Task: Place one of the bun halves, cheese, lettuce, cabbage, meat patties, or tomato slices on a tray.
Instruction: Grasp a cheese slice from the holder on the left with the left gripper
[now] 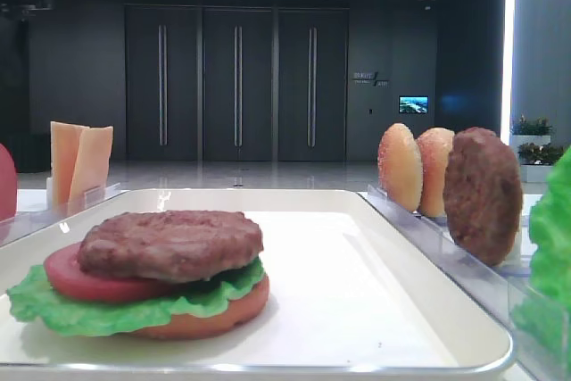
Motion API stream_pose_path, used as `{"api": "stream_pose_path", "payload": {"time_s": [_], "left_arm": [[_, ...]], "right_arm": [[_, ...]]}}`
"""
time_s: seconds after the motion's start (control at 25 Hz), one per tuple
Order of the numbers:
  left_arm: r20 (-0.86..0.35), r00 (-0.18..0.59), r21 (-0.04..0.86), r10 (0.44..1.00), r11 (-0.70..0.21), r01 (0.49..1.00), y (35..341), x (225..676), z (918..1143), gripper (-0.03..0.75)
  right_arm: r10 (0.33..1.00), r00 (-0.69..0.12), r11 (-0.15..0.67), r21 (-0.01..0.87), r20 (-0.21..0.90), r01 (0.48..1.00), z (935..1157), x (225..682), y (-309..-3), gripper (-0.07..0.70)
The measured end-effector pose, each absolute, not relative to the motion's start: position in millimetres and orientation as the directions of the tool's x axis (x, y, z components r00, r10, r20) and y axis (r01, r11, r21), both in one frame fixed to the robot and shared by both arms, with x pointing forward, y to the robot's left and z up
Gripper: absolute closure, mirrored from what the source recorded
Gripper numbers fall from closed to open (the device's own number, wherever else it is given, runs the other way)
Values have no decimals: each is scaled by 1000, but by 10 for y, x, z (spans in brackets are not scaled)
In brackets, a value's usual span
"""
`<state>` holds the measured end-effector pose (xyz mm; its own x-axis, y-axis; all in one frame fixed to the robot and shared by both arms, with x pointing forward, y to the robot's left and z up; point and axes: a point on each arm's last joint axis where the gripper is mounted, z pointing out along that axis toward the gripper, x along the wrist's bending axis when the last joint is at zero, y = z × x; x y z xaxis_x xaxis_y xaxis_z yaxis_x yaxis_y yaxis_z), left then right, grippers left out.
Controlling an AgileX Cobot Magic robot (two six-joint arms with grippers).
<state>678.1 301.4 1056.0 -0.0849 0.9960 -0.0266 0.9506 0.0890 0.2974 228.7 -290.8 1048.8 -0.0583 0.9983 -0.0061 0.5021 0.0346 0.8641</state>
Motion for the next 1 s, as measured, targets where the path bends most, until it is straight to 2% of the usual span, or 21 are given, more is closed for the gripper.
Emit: {"api": "stream_pose_path", "payload": {"time_s": [0.28,0.4,0.56,0.8,1.0], "left_arm": [[26,-82,317,996,69,946,3055,6760,10644,282],[49,-57,328,997,38,944,2964,6742,10694,282],[81,-6,334,997,-22,942,2609,6723,10702,277],[18,66,332,998,-68,941,2026,6629,10698,262],[4,92,332,996,-88,939,1744,6555,10698,261]], "right_arm": [[998,-58,35,864,-6,502,10488,2287,-2908,402],[998,-58,35,864,-6,502,10488,2287,-2908,402],[998,-58,35,864,-6,502,10488,2287,-2908,402],[998,-58,35,864,-6,502,10488,2287,-2908,402],[998,-58,35,864,-6,502,10488,2287,-2908,402]]}}
